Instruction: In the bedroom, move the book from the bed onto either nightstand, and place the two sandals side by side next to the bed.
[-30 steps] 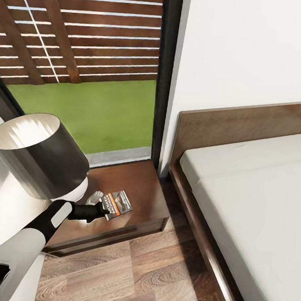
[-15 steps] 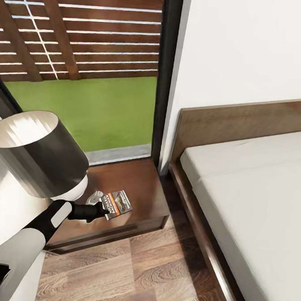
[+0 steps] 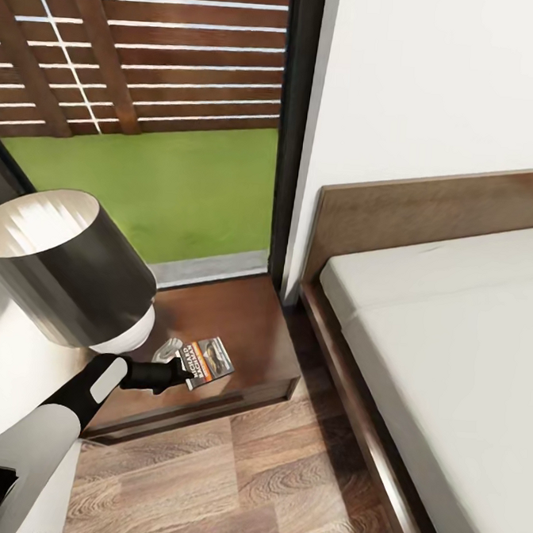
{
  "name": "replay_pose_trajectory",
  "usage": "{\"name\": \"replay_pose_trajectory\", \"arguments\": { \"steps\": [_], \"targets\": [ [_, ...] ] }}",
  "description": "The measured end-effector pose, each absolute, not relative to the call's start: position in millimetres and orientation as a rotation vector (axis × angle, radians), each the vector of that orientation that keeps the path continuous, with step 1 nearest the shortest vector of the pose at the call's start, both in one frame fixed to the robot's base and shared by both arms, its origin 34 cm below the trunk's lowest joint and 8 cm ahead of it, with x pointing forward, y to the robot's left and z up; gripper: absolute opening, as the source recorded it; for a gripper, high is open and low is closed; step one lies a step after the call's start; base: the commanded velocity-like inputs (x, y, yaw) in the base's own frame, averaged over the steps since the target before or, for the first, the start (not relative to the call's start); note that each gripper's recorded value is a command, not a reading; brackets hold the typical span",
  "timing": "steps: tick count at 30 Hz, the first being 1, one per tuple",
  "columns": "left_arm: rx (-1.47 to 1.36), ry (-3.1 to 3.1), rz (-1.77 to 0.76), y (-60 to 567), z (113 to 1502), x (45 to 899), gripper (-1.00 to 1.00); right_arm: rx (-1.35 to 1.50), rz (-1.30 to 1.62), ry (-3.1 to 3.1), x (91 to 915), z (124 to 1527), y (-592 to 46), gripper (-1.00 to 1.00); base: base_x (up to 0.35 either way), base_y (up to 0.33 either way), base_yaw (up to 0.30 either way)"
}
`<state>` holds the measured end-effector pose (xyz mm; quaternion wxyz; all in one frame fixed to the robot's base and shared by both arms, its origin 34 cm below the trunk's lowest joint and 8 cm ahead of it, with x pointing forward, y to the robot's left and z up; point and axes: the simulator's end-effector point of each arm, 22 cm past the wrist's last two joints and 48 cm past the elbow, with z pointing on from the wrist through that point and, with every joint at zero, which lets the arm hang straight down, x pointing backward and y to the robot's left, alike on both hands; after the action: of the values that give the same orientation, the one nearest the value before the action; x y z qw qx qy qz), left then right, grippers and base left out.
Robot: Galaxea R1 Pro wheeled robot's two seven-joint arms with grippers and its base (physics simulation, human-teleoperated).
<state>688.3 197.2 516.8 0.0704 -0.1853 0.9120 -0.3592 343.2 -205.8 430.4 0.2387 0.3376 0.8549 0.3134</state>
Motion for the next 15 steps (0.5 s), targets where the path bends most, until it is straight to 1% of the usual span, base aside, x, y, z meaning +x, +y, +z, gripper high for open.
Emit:
{"name": "replay_pose_trajectory", "arguments": {
  "steps": [15],
  "targets": [
    [-0.567, 2.756, -1.081, 197.2, 508.8, 684.4, -1.0, 0.934, 0.855, 2.354, 338.2, 427.4, -205.8, 1.0, 0.0, 0.0, 0.0]
  ]
}}
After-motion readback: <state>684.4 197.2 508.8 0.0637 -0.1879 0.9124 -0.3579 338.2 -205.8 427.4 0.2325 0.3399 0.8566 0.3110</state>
